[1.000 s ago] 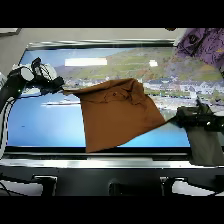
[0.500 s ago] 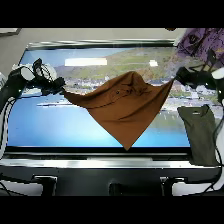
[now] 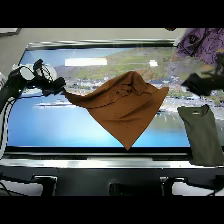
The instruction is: Fold the clothes and pants, and hang the long-sleeved shirts on hangers.
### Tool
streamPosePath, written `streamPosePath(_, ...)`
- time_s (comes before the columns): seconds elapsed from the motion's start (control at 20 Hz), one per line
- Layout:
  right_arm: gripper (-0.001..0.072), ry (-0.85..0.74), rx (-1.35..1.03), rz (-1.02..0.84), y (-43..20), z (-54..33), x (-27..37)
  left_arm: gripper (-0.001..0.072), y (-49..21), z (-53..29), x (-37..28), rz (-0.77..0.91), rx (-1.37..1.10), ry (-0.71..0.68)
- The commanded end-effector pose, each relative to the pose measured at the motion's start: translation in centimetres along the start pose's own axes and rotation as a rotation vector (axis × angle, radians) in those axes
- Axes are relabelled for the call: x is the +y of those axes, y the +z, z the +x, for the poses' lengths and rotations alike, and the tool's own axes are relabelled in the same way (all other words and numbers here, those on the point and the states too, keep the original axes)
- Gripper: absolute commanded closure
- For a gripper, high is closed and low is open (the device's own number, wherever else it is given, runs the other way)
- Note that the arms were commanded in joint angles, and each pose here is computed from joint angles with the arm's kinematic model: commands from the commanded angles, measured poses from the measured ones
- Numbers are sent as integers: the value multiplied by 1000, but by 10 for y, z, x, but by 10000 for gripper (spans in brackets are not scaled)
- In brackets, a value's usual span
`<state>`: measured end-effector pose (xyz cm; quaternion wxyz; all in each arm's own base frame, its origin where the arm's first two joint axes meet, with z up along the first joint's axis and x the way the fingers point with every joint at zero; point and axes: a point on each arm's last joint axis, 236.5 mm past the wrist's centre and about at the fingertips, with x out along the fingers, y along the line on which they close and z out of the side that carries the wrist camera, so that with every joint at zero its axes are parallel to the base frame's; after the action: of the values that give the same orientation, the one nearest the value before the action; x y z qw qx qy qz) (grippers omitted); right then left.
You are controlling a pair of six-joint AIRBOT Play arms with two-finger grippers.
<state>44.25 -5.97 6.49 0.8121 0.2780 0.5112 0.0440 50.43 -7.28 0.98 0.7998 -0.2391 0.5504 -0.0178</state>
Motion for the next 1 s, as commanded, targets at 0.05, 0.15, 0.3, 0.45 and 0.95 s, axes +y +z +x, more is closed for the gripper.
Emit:
streamPosePath(0.05, 268, 146, 192, 177, -142, 22, 13, 694, -2, 3, 1, -1, 9, 2)
streamPosePath(0.15, 210, 183, 248, 215, -204, 45, 30, 694, -2, 3, 1, -1, 9, 2)
streamPosePath(0.3, 171, 194, 333, 244, -268, 69, 49, 694, -4, 3, 2, -1, 21, 5)
streamPosePath(0.45, 100, 167, 360, 214, -295, 87, 64, 694, -7, 2, 2, -1, 30, 7)
streamPosePath(0.95, 101, 178, 461, 251, -340, 128, 101, 694, -8, 4, 3, -2, 36, 9)
